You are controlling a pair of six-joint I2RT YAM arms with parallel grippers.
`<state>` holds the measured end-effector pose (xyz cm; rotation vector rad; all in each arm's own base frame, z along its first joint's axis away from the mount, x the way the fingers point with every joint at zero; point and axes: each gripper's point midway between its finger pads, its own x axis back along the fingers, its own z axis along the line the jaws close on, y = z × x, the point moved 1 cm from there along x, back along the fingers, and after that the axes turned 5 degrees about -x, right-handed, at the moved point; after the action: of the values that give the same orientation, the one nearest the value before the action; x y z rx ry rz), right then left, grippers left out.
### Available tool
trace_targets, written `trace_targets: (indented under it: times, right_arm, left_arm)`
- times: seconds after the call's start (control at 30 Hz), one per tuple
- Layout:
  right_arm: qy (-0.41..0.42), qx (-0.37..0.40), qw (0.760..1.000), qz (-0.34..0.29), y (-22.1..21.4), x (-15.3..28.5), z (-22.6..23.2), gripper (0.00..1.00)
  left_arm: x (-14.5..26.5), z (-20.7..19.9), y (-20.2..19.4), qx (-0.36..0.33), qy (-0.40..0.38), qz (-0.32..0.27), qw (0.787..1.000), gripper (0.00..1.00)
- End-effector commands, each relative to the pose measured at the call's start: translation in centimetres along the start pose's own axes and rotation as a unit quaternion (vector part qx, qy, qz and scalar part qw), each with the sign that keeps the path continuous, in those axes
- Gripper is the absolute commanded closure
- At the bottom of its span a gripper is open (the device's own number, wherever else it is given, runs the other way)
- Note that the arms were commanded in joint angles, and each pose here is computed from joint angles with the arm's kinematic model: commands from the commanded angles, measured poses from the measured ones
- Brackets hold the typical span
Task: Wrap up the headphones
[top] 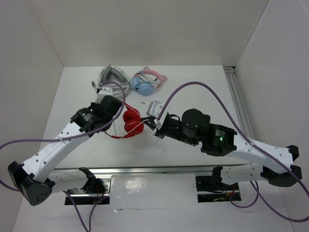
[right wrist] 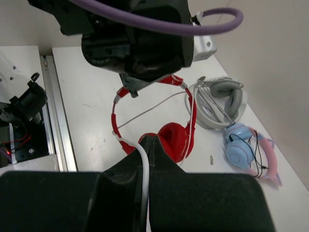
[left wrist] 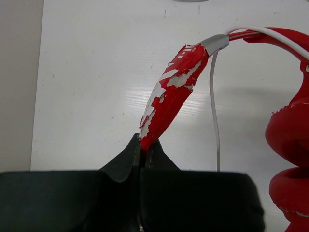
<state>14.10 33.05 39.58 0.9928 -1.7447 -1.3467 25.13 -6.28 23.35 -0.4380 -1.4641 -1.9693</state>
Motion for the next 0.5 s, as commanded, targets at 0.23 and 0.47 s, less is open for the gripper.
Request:
trace_targets:
  times: [0.23,0.47]
  right_arm:
    - [-0.037,0.010,0.998,-0.048,3.8,-0.2,-1.8,1.00]
    - [-0.131,0.078,0.988,0.016,0.9,-0.2,-4.9,1.00]
  left_arm:
    - [1.3,-2.4,1.7,0.011,-0.041,-0.035,0.998,1.00]
    - [5.9,-4.4,0.6,-0.037,-0.164,-0.066,0.984,1.00]
